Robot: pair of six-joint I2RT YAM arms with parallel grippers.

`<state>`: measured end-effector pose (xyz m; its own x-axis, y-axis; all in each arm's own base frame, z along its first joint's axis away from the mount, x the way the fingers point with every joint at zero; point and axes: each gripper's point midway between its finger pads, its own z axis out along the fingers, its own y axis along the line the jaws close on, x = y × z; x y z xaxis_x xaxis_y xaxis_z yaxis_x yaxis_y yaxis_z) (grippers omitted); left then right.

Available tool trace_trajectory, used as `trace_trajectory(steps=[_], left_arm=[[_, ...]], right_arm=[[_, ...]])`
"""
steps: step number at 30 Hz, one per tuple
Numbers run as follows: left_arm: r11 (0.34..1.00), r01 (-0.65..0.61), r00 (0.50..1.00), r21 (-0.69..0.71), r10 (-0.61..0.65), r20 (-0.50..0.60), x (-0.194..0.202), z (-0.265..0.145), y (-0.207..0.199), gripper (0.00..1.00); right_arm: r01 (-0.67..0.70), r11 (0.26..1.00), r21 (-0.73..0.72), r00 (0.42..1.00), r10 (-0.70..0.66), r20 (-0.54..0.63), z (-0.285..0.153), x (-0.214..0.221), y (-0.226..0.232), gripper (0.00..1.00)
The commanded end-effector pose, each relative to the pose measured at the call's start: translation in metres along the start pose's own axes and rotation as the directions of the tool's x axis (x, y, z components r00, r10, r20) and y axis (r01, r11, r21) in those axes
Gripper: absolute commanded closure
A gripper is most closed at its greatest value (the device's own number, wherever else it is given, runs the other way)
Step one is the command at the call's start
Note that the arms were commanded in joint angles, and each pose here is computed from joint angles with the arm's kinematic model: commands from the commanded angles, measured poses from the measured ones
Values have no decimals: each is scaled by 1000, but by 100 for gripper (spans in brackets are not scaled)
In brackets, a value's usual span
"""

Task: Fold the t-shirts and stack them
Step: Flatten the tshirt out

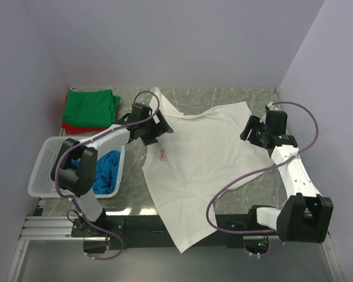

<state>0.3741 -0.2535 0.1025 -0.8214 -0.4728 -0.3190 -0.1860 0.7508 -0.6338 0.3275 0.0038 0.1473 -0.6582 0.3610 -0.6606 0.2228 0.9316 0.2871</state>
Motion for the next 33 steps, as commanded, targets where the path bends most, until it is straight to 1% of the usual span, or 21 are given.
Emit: trace_trajectory(steps=[1, 5, 13, 16, 17, 18, 20, 22, 26, 33], left_arm=[[996, -44, 995, 76, 36, 96, -23, -3, -25, 1], [998, -44, 996, 37, 41, 83, -23, 18, -14, 1], [998, -61, 996, -35, 63, 62, -24, 40, 2, 1], [994, -64, 996, -90, 69, 59, -26, 48, 13, 1], [987, -58, 997, -147, 64, 35, -20, 49, 26, 1], [984, -58, 997, -168, 66, 41, -24, 48, 27, 1], [964, -57, 996, -260, 73, 50, -25, 43, 45, 1], [948, -51, 995, -313, 77, 70, -28, 39, 59, 1], [934, -5, 996, -358, 35, 77, -24, 25, 87, 1], [916, 29, 991, -400, 26, 132, -39, 2, 104, 1]], right_arm=[[-3, 999, -42, 1000, 4, 30, -8, -3, 8, 30], [0, 999, -41, 999, 1, 34, -12, -3, 8, 30], [1, 999, -45, 998, 2, 61, -19, -15, 11, 30], [-1, 999, -48, 998, 4, 64, -20, -16, 12, 30], [-1, 999, -47, 998, 4, 70, -21, -17, 12, 30], [-1, 999, -46, 997, 4, 71, -21, -17, 12, 30], [0, 999, -39, 997, 3, 71, -21, -14, 10, 30], [-6, 999, -39, 998, 9, 68, -20, -13, 10, 30], [-18, 999, -49, 998, 21, 53, -15, -7, 10, 30], [-36, 998, -54, 999, 38, 28, -7, -2, 11, 30]])
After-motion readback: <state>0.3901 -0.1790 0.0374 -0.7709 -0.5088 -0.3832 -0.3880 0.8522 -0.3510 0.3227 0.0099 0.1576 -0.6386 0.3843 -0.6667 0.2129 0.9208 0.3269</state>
